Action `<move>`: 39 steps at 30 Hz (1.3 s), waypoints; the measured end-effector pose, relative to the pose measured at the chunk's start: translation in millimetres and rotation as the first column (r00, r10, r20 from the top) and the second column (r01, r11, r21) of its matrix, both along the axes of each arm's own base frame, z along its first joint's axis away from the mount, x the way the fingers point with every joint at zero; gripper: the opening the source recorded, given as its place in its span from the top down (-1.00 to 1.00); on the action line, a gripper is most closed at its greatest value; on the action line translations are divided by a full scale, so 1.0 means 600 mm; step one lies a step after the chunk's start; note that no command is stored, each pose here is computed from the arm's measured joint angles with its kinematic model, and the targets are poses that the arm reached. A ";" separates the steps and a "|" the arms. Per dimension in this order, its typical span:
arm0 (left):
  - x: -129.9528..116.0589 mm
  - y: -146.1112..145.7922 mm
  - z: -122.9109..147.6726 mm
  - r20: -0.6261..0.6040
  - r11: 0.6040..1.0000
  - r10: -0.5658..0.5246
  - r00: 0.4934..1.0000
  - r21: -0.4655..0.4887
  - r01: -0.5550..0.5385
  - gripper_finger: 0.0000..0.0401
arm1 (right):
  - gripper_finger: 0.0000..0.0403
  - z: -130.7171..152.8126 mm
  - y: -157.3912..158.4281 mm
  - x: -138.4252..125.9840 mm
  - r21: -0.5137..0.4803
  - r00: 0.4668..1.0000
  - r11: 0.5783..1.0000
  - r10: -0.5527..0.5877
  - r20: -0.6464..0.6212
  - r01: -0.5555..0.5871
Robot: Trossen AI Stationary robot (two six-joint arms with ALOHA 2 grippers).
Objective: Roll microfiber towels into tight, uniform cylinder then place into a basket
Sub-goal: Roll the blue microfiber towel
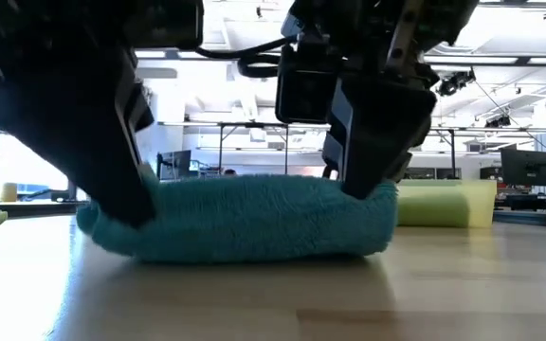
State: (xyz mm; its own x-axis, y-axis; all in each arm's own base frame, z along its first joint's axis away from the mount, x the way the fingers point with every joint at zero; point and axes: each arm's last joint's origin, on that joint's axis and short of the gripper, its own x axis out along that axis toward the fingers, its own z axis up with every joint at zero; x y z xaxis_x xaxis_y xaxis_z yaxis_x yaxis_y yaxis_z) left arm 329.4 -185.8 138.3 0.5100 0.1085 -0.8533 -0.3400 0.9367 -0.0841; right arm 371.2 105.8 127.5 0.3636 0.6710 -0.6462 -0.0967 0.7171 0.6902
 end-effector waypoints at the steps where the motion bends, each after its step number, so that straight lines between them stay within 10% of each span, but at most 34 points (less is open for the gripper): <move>1: -0.001 0.001 0.005 0.003 1.000 0.005 1.000 -0.005 -0.005 0.98 | 0.96 0.000 -0.003 0.001 0.005 1.000 1.000 -0.013 -0.010 0.013; 13: 0.021 0.039 -0.021 -0.073 0.958 0.241 0.968 -0.142 -0.250 0.98 | 0.96 -0.011 -0.026 -0.008 -0.231 0.980 0.959 -0.187 -0.071 0.166; 28: 0.022 0.048 -0.027 -0.108 0.955 0.247 0.963 -0.143 -0.260 0.98 | 0.34 0.063 -0.015 -0.048 -0.423 0.992 0.904 0.105 0.070 -0.066; 36: 0.026 0.058 -0.027 -0.131 0.955 0.230 0.964 -0.163 -0.249 0.98 | 0.37 0.071 0.084 -0.067 -0.759 0.871 0.647 0.411 0.268 -0.071; 39: 0.027 0.060 -0.027 -0.136 0.955 0.223 0.965 -0.168 -0.244 0.98 | 0.38 0.050 0.103 -0.066 -0.784 0.849 0.619 0.436 0.298 -0.043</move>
